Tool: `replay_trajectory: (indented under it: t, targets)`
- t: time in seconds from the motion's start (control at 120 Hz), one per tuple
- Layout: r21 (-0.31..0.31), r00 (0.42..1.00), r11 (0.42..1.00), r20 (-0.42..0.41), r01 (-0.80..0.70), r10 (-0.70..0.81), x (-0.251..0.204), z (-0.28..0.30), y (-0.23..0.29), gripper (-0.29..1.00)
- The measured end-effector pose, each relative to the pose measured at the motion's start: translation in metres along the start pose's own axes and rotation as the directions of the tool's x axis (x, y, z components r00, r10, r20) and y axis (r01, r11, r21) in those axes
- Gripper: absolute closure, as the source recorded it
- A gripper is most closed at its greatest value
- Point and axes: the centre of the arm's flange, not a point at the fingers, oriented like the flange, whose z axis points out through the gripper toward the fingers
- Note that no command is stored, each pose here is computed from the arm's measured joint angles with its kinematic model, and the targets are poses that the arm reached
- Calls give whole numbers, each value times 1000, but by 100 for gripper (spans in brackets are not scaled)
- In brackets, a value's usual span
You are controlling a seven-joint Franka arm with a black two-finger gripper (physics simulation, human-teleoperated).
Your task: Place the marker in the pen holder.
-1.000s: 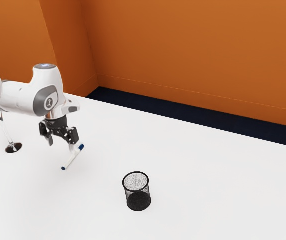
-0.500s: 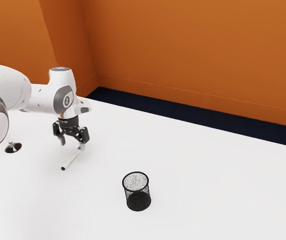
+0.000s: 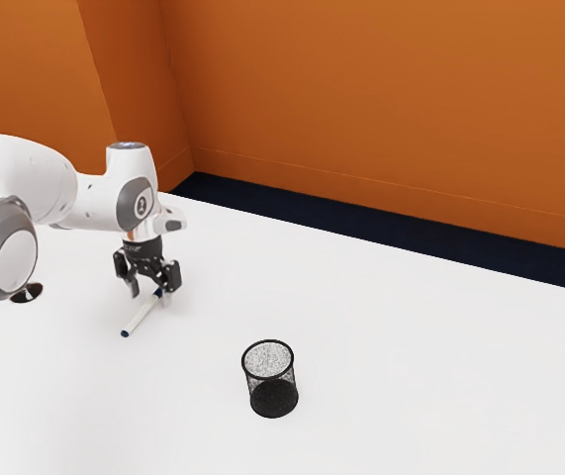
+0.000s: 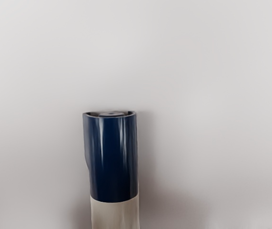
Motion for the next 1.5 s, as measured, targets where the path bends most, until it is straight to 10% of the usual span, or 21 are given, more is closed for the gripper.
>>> replay_trajectory:
  t: [0.633, 1.208, 1.5]
  targets:
    - [0, 1000, 1000, 4, -21, 21, 1, 5, -8, 60]
    - [7, 999, 999, -3, -33, 33, 1, 0, -7, 71]
    - [-8, 985, 995, -145, -97, 95, -4, -74, 34, 74]
